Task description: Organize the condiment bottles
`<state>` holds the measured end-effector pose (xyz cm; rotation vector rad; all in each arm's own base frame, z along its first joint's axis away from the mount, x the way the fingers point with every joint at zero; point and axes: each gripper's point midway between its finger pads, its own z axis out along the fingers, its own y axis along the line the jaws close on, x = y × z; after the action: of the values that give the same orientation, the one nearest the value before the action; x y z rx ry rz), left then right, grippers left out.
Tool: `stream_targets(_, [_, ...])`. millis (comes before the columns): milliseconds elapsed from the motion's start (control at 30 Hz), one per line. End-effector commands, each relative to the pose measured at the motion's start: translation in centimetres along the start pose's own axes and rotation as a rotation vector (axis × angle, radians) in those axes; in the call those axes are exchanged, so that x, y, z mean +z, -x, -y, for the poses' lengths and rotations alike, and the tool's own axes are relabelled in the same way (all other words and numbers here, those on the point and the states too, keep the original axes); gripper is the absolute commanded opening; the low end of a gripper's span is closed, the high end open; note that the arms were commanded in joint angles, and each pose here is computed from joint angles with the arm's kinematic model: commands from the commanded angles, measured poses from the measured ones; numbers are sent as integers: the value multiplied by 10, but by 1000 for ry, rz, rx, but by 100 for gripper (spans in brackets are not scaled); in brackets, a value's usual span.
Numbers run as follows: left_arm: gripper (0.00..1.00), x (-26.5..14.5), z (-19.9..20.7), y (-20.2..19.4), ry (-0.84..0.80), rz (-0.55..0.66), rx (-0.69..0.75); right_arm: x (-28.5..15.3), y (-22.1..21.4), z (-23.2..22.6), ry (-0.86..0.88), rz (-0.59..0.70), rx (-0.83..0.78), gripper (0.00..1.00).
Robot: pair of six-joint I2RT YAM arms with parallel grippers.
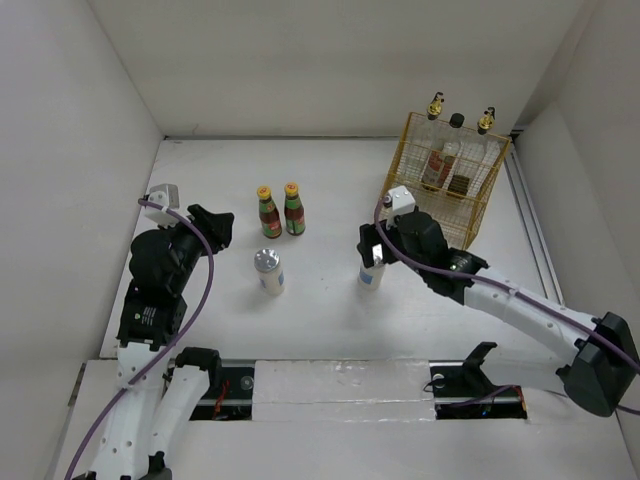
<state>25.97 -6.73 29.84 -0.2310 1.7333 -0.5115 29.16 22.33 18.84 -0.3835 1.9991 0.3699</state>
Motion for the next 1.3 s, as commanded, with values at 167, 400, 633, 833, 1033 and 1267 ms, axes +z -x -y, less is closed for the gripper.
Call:
stream_targets(167, [41, 1, 6, 9, -26, 32, -2, 11, -28, -5, -35, -69, -10, 95])
stream_targets(400, [41, -2, 7, 11, -31, 41, -1, 22, -30, -10, -50, -84, 1, 59])
stream_targets(633, [41, -2, 8, 10, -39, 37, -1, -22, 63, 1, -112, 140, 8, 32])
stream_targets(833, [42, -3, 8, 8, -40, 38, -1, -54, 159, 60, -214, 336, 46, 32])
stream_targets(1033, [42, -3, 7, 8, -38, 39, -1, -57, 221, 110, -260, 432, 43, 32])
stream_targets(1267, [42, -3, 6, 9, -30, 43, -1, -8, 250, 165, -267, 399, 45, 31])
